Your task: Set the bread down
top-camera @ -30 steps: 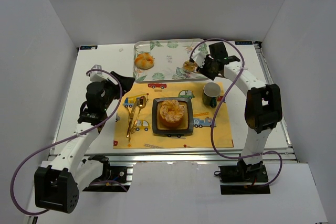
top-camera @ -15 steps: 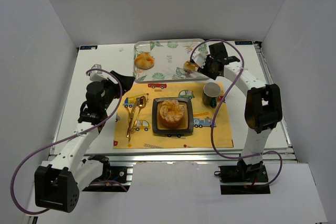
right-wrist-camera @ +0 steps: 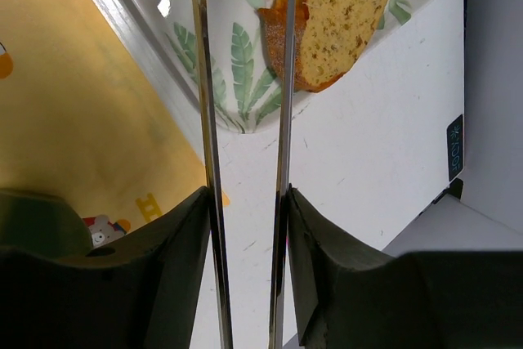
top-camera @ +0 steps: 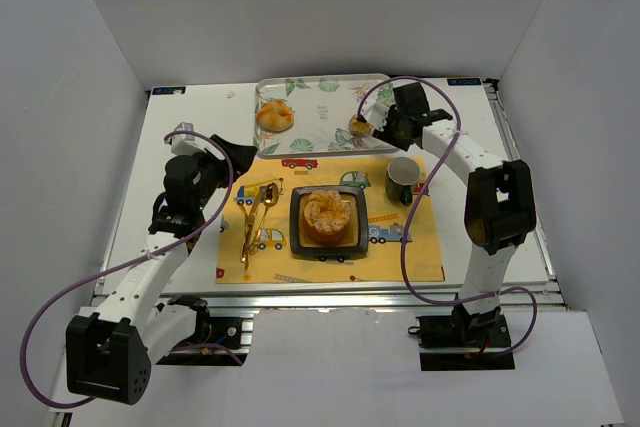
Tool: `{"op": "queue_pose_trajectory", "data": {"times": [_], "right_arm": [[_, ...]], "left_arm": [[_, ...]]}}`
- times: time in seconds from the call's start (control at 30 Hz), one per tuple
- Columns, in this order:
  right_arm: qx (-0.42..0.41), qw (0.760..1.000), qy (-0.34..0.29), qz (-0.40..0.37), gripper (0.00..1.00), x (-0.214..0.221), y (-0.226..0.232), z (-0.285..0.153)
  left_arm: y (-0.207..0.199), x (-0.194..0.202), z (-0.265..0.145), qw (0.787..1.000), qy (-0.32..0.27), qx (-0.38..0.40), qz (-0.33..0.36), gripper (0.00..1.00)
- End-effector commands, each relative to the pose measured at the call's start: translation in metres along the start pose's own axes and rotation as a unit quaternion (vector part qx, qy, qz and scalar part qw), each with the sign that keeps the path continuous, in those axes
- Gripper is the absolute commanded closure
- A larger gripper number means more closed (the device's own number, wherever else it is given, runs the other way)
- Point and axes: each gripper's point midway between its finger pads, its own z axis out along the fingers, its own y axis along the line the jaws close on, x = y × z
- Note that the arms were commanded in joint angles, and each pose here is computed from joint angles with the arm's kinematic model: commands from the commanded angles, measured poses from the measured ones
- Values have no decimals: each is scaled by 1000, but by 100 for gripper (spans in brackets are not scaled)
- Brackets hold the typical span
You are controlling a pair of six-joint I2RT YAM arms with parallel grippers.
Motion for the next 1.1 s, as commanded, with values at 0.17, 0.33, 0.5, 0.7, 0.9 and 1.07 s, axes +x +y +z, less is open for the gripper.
{"op": "queue_pose_trajectory", "data": {"times": [0.17,0.33,0.5,0.7,0.9,1.07], "right_arm": [[29,999,-3,-18,67,-11,-16,-9],[19,1000,-3,-15,81,-11,-14,-11],[16,1000,-20,-1,97,-20,-17,-20],[26,995,-88,31,100,-49,-29,-57],[-12,989,-138,56,100,-64,-11,-90],[-46,981,-178,56,100,-72,11,-118]], "left_arm": [[-8,-7,-3,1000,-8,13,2,16],[-8,-7,-2,1000,-9,13,2,16],[-10,-9,-3,1000,-11,14,3,16],[-12,-11,-5,1000,-14,14,4,16],[-13,-13,-5,1000,-15,15,5,16],[-14,-13,-4,1000,-14,16,8,16]]}}
